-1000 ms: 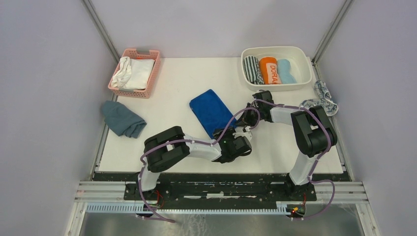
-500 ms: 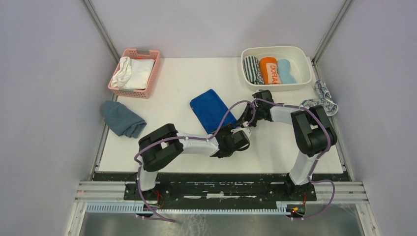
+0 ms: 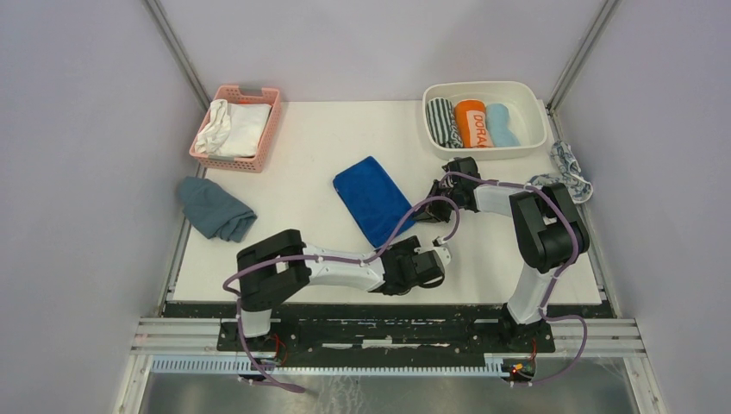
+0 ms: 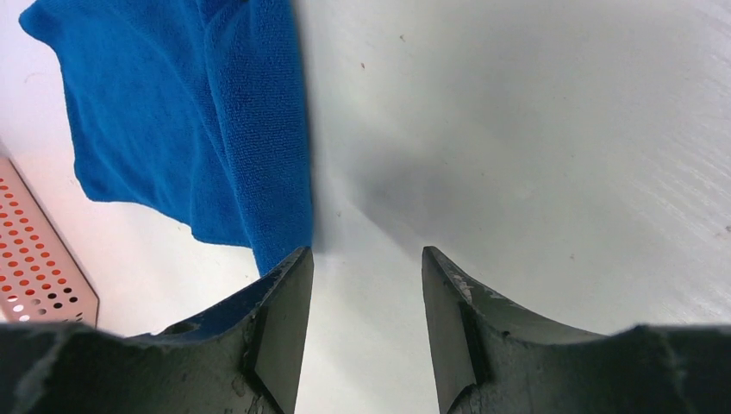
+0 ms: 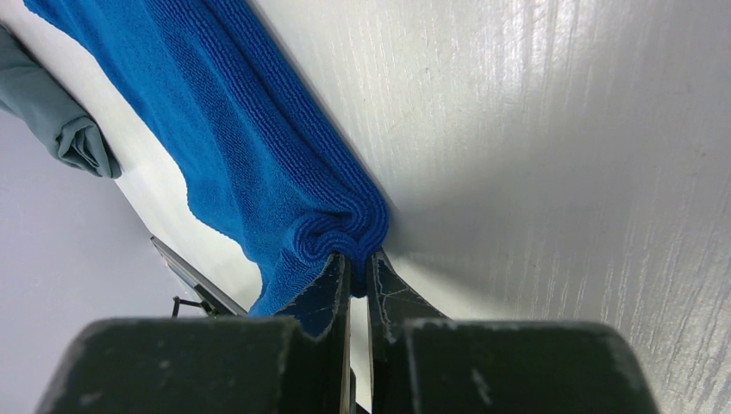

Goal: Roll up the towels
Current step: Roll the towel at the center of the board.

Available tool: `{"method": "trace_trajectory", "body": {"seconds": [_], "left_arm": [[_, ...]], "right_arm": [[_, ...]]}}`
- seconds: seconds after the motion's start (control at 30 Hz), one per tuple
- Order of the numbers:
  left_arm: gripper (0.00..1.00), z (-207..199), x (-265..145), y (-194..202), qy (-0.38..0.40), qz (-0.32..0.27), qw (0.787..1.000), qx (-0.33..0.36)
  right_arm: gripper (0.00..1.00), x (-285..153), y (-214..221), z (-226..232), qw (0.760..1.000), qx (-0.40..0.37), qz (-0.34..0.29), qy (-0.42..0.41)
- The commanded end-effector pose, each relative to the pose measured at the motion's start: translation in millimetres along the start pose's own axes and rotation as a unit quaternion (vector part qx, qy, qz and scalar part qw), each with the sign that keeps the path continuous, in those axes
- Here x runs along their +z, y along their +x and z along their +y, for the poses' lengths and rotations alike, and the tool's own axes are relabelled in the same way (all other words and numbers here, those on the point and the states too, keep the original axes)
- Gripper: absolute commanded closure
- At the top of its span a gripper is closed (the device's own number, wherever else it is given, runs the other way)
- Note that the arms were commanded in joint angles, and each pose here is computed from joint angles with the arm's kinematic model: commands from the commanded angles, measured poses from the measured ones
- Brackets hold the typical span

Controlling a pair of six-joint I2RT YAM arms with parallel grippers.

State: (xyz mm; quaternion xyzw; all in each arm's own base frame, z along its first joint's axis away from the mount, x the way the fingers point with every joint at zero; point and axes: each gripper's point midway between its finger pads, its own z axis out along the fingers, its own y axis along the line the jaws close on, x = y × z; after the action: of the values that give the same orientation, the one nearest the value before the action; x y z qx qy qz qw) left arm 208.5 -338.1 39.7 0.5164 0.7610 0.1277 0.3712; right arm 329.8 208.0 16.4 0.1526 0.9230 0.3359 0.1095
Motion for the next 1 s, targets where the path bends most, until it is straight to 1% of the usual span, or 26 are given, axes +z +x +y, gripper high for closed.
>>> {"method": "trace_trajectory", "body": {"seconds": [0.0,0.17,0.27,0.33,0.6,0.97], "left_arm": [[0.44,6,4,-2,-0.027,0.008,0.999,-0.017],[0.43,8,5,-9,-0.032,-0.003,0.999,-0.011],[0.44,7,18,2,-0.037,0.014,0.999,-0.002],[0.44,12,25,10,-0.054,0.029,0.998,0.004],[0.43,23,31,7,-0.073,0.022,0.997,0.01],[0.43,32,52,32,-0.066,0.06,0.996,-0.003]], "right_arm": [[0.96,3,-2,-9,1.0,-0.001,0.001,0.018],[0.96,3,-2,-8,1.0,-0.001,0.001,0.016],[0.96,3,-2,-8,1.0,0.0,0.001,0.016],[0.96,2,-2,-8,1.0,-0.001,0.002,0.016],[0.96,4,-1,-9,1.0,0.0,0.006,0.015],[0.96,4,0,-10,1.0,0.0,0.009,0.016]]}}
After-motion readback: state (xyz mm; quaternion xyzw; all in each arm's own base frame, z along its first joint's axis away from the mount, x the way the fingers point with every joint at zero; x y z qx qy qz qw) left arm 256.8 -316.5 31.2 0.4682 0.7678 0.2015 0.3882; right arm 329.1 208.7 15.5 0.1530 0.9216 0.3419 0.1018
